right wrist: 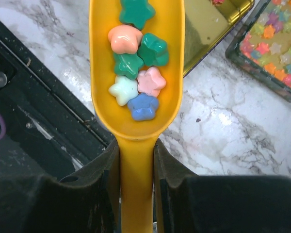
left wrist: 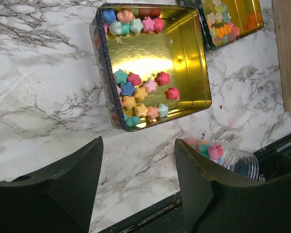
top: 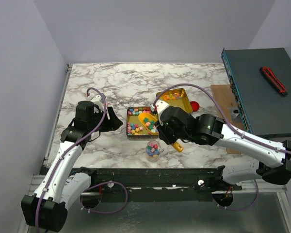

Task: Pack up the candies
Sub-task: Place the fake candies in the packing bottle.

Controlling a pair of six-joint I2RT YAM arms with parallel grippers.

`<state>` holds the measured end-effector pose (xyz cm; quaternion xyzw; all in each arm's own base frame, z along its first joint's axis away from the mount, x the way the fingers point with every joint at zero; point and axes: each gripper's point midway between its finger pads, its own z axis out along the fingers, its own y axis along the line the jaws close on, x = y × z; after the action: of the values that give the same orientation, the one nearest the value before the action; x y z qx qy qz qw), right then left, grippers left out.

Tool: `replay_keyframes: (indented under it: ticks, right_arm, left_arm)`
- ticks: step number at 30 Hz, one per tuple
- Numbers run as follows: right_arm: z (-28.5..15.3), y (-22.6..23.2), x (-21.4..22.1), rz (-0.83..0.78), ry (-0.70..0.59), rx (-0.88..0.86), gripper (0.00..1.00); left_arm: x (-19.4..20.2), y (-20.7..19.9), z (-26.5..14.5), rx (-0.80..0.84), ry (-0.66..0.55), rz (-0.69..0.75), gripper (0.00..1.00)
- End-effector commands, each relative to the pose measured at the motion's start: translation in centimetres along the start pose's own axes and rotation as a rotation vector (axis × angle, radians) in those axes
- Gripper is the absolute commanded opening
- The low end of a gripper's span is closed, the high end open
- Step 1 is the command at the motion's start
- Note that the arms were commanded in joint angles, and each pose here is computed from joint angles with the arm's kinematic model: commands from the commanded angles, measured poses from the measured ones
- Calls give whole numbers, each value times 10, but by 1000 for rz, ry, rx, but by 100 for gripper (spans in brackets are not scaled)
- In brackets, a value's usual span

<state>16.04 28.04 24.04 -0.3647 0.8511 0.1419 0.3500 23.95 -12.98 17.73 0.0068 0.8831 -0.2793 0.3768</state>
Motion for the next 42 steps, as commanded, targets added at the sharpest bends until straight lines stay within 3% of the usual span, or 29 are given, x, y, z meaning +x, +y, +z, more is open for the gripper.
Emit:
replay_keyframes:
  ticks: [1,25,42]
  right_arm:
    - [-23,5,10,69,26,33,1]
    - [-63,53,96,58,344,1,1]
    - [-64,60,108,63,429,6,1]
  left_arm:
    - [-1,-4,-5,11,-11,16,63]
    - [-2,-11,-11,41,-32,23,63]
    - [-2,-16,-14,69,-38,25,63]
